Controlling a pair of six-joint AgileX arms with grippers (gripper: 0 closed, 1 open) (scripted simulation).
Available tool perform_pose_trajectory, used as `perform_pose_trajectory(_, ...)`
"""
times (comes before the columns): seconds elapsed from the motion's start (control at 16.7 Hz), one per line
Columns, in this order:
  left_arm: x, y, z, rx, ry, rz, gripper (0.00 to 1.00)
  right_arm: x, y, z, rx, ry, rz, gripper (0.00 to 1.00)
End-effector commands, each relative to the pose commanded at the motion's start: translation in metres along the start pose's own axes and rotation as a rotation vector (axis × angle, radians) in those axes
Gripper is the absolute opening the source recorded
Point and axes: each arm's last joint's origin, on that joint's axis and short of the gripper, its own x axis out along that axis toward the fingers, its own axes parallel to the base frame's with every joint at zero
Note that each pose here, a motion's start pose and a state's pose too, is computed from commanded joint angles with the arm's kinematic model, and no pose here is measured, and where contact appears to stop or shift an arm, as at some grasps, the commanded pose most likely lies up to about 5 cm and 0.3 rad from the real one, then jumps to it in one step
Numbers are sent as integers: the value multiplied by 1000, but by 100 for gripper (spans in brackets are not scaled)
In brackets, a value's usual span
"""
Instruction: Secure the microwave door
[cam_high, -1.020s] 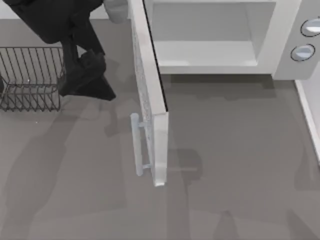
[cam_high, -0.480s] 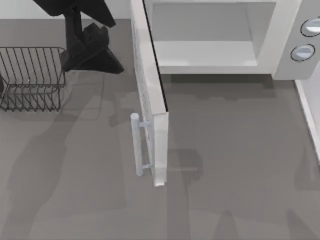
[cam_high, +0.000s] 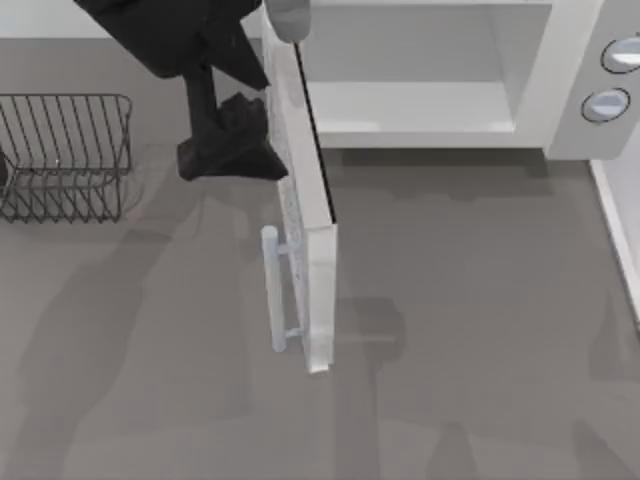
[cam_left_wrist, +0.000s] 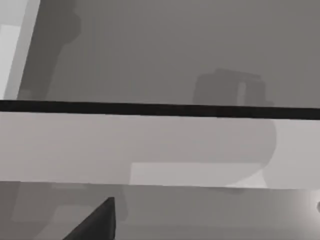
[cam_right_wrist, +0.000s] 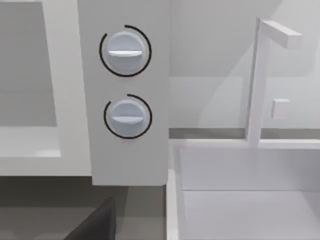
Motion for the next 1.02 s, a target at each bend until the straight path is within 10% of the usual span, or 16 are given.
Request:
perform_pose_trajectory(0.48,35,-2,-1,-1,1,-2,100,0,0,0,0,0,0,100)
perform_pose_trajectory(1.02,35,-2,-1,-1,1,-2,32,0,0,0,0,0,0,100)
